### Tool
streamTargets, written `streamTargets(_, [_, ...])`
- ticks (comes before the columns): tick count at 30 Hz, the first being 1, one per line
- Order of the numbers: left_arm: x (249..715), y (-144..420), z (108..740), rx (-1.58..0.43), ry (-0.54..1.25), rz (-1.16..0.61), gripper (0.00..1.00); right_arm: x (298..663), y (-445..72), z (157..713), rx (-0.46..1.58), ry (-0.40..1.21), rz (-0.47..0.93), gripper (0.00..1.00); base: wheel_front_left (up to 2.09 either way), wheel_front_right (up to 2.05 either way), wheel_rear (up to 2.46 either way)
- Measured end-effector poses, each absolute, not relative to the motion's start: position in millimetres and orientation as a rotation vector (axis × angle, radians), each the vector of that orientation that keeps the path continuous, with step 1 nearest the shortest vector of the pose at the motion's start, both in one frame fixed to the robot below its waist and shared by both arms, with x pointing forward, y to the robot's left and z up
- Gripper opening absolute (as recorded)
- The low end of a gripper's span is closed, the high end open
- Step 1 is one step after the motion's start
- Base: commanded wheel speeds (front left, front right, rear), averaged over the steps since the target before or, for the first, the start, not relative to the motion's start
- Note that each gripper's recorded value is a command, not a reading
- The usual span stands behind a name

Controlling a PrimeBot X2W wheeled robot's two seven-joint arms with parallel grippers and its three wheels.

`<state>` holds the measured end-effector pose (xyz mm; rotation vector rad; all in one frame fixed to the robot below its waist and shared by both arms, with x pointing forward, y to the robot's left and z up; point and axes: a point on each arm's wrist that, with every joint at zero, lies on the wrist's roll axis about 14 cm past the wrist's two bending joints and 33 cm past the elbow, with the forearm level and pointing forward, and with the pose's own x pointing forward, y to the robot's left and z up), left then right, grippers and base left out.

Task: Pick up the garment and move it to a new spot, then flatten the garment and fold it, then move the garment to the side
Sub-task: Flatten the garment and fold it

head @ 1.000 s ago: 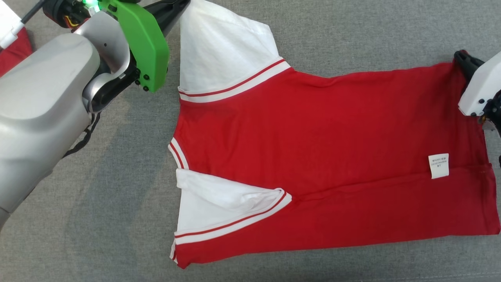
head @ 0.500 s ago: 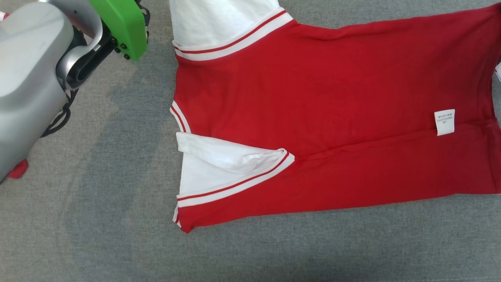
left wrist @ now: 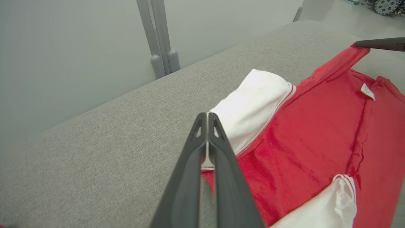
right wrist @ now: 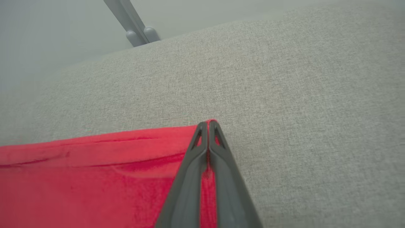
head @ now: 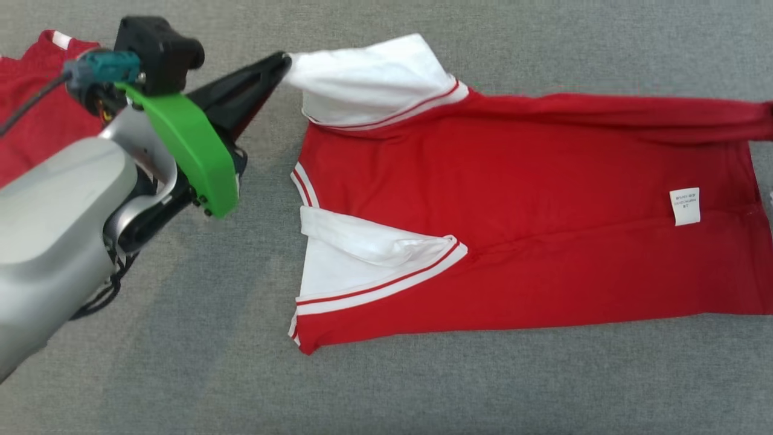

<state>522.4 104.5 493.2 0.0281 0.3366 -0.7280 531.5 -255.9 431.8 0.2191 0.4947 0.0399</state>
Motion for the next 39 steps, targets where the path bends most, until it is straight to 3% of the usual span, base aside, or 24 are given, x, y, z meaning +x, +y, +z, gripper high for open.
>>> streamTargets(15, [416.6, 108.5, 470.5, -0.101, 0.462, -0.704, 0.0, 479.6, -263.3, 420.7, 0.223, 0.549, 0.018, 0.0, 0.0, 0.0, 0.0])
streamTargets(25, [378.8, 108.9, 428.3, -0.143, 0.593, -0.646, 0.0, 463.7, -260.1, 395.5, 0.224, 0.627, 0.009, 0.0, 0.0, 0.0, 0.0])
streamTargets(26, [374.7, 108.2, 421.7, -0.152, 0.612, -0.636, 0.0, 461.2, -260.2, 391.8, 0.228, 0.64, 0.006, 0.17, 0.0, 0.0, 0.0])
streamTargets(27, [370.7, 107.1, 416.3, -0.159, 0.627, -0.626, 0.0, 458.4, -259.8, 389.1, 0.233, 0.65, 0.004, 0.46, 0.0, 0.0, 0.0])
streamTargets(28, [370.9, 107.2, 415.8, -0.156, 0.62, -0.62, 0.2, 457.4, -259.1, 388.5, 0.238, 0.654, 0.005, 0.59, 0.0, 0.0, 0.0])
streamTargets(29, [372.2, 107.1, 416.2, -0.157, 0.605, -0.608, 0.53, 456.3, -258.3, 388.4, 0.244, 0.654, 0.005, 1.0, 0.0, 0.0, 0.0])
streamTargets(30, [374.2, 107.5, 418.1, -0.164, 0.583, -0.591, 1.0, 455.7, -258.0, 389.6, 0.252, 0.646, 0.002, 1.0, 0.0, 0.0, 0.0])
streamTargets(39, [393.7, 125.5, 456.8, -0.216, 0.323, -0.353, 1.0, 436.1, -250.5, 413.0, 0.275, 0.494, -0.007, 1.0, 0.0, 0.0, 0.0])
